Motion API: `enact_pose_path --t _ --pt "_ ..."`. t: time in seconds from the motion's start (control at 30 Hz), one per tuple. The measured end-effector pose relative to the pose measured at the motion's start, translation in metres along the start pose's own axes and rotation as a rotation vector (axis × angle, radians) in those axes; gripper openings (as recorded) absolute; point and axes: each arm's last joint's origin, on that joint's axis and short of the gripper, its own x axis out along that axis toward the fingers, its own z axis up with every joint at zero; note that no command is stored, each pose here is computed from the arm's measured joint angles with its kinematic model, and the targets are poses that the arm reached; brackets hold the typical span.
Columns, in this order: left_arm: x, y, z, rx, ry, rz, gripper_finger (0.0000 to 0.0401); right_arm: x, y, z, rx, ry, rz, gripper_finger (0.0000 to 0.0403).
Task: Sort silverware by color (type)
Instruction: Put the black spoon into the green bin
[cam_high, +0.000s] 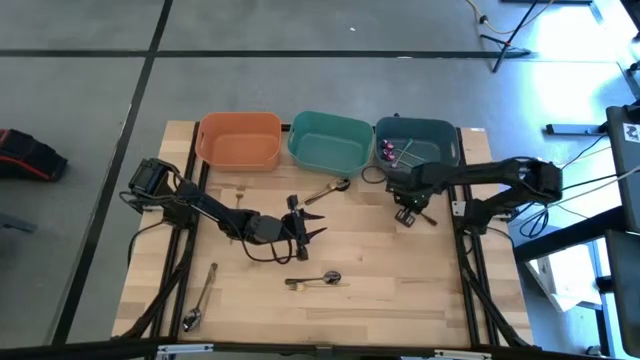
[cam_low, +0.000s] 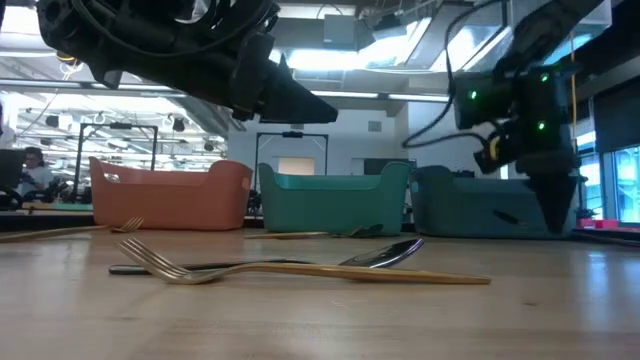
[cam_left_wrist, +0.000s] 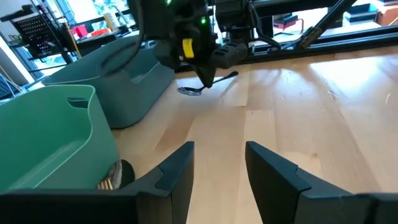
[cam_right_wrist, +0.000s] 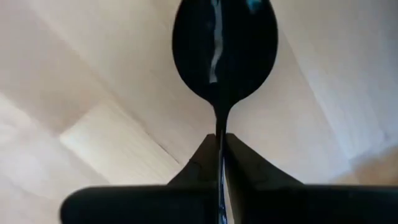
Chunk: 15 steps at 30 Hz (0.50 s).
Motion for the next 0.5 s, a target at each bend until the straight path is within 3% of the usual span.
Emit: enact_pose_path --t 0.13,0.33,0.5 --pt "0.0 0.0 0.0 -0.026 0.0 0.0 0.0147 -0.01 0.023 0.002 -0.088 -0.175 0.056 0.0002" --pt "0.0 0.0 0.0 -0.094 0.0 -0.002 0.019 -0.022 0.062 0.009 -0.24 -0.479 0.123 0.0001" --pt "-0.001 -0.002 0.0 -0.212 0.002 -0.021 0.0205 -0.038 0.089 0.015 -0.348 -0.755 0.191 0.0001"
